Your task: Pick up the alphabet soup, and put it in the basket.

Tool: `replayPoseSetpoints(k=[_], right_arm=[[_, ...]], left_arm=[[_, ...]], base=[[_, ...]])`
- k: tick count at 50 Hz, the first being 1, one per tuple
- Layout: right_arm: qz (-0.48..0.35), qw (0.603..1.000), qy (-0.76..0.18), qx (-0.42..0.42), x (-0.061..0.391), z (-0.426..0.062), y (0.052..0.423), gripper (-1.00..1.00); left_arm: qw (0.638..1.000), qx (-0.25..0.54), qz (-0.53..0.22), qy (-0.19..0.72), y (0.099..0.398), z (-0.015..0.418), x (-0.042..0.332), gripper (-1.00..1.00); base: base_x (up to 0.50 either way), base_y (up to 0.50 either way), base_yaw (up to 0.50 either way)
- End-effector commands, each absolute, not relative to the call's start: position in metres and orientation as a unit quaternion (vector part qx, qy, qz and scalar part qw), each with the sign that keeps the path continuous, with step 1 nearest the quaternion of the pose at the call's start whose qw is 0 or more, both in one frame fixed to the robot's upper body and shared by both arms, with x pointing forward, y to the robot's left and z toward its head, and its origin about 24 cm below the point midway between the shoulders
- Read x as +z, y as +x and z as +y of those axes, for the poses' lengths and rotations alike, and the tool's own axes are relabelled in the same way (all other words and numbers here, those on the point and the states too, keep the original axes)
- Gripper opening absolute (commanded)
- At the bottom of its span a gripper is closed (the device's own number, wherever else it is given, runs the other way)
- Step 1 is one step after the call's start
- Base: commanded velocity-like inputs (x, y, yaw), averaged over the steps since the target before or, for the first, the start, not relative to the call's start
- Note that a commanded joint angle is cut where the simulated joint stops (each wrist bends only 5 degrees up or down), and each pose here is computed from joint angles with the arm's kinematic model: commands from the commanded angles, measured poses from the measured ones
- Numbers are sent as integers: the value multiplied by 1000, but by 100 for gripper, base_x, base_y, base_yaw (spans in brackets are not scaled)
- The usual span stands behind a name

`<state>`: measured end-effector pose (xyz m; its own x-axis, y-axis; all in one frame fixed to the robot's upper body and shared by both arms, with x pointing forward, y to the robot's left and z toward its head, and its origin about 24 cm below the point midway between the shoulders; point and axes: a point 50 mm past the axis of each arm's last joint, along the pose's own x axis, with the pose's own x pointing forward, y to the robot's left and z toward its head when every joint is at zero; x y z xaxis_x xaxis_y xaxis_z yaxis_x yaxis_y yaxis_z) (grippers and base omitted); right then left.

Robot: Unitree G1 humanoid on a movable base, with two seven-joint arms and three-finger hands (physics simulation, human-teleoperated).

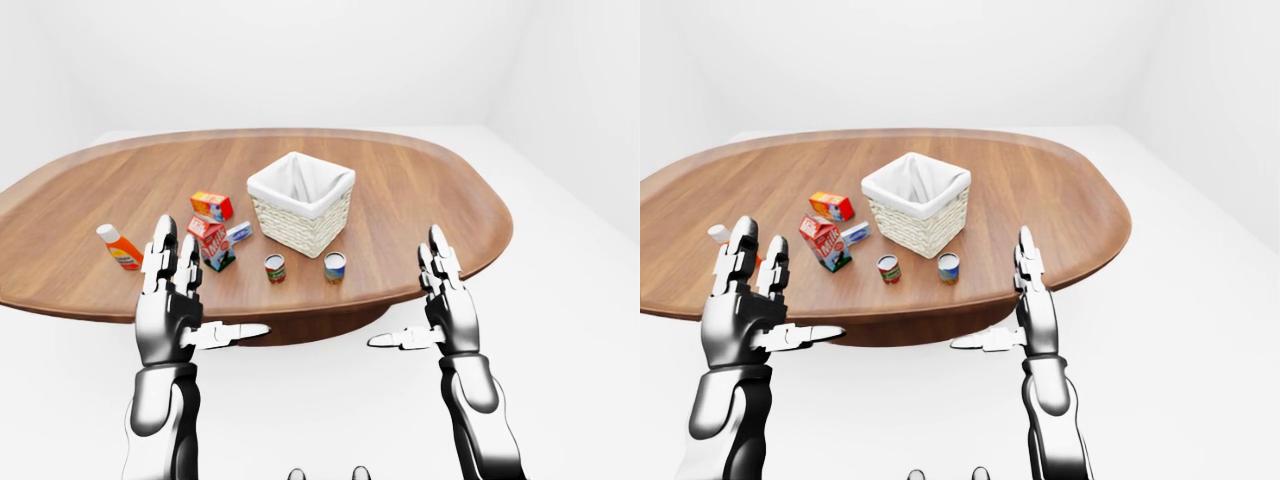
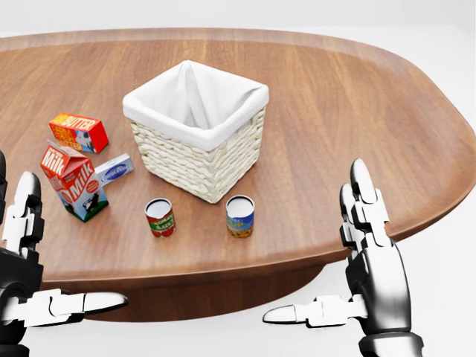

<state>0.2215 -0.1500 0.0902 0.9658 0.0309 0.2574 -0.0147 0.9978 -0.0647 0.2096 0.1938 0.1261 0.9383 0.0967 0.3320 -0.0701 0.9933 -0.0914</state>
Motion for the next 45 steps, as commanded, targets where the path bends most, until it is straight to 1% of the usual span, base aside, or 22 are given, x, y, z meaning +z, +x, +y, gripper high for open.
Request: replayPoseSetpoints(k=[1,9,28,45], right_arm=[[-126,991,-36,12,88,-148,222,100],[-126,991,-34,12,88,-149,222,100],[-121,992,-38,12,86,-148,222,100],[-116,992,-40,13,83,-147,223,100]], left_arm=[[984,39,-168,-45,210,193,126,100],[985,32,-163,-55,210,193,125,100],[984,38,-166,-47,211,194,125,100],[984,38,-167,-47,210,194,125,100]], base=[[31,0,0],[31,0,0],[31,0,0],[13,0,0]])
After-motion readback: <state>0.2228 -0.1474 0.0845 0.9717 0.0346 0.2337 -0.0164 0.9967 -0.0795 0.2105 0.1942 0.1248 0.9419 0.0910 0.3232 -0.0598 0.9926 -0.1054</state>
